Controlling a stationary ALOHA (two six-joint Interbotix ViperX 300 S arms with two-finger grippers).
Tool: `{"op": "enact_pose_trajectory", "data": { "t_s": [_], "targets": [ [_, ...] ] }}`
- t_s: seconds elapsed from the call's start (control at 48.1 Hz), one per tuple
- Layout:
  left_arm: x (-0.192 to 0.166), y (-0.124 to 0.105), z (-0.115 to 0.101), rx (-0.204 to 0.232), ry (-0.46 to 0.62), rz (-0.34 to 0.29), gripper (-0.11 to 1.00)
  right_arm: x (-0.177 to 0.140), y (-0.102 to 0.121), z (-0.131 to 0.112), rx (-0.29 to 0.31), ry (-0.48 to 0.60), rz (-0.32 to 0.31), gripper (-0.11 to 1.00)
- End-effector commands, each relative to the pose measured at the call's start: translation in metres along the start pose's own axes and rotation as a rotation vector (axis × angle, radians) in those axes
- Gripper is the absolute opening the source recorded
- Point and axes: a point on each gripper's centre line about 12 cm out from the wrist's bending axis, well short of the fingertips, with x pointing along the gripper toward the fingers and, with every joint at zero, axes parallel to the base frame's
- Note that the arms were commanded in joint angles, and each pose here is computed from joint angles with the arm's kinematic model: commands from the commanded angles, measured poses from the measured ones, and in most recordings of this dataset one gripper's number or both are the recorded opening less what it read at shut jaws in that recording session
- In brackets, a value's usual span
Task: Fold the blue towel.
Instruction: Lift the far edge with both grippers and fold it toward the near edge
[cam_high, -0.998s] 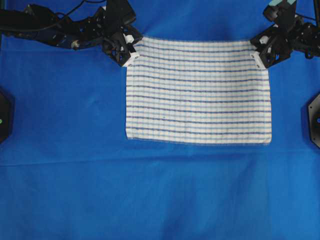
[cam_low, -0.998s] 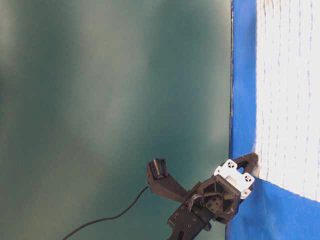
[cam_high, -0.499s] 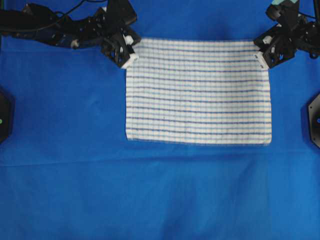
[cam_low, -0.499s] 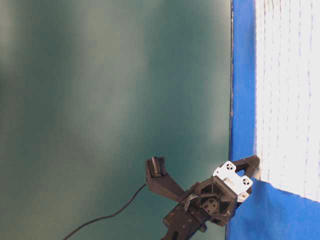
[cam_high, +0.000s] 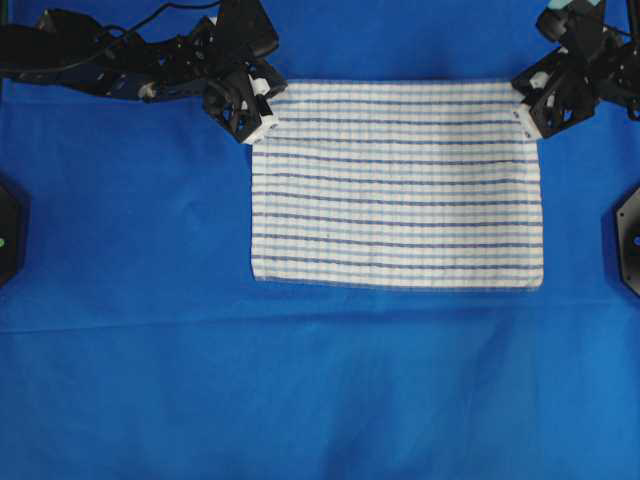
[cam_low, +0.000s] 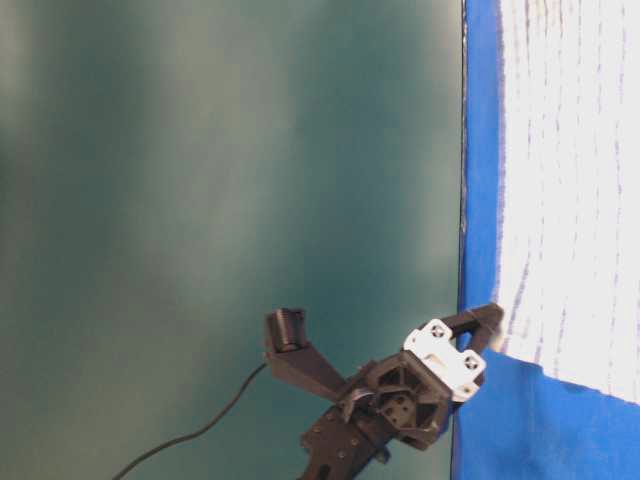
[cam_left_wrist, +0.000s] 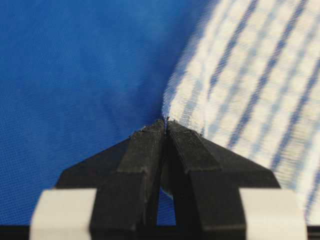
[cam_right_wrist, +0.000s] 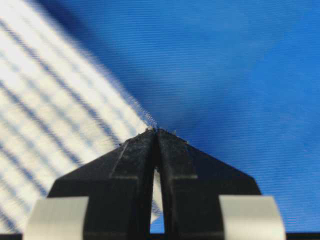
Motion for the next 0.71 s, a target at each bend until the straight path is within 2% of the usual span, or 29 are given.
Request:
{"op": "enact_pose_trajectory", "data": {
  "t_s": [0.0,0.229,0.436,0.686],
  "targets": [
    [-0.013,-0.008,0.015,0.013,-0.038,-0.015,0.01,-0.009,0.008,0.007,-0.012,-0.030,0.020,0.02],
    [-0.032,-0.035,0.018,0.057,0.009,-0.067,0.01,-0.039,0.037,0.008,-0.067,-0.036,0.107,0.02],
    [-0.048,-0.062,0.004,0.103,0.072,-0.118,0.01,-0.068,0.063,-0.010,-0.103,-0.016,0.209,0.02],
    [-0.062,-0.116,-0.015,0.214,0.113,-0.222,0.01,-0.090,0.089,-0.031,-0.148,0.043,0.315,0.02]
  ]
}}
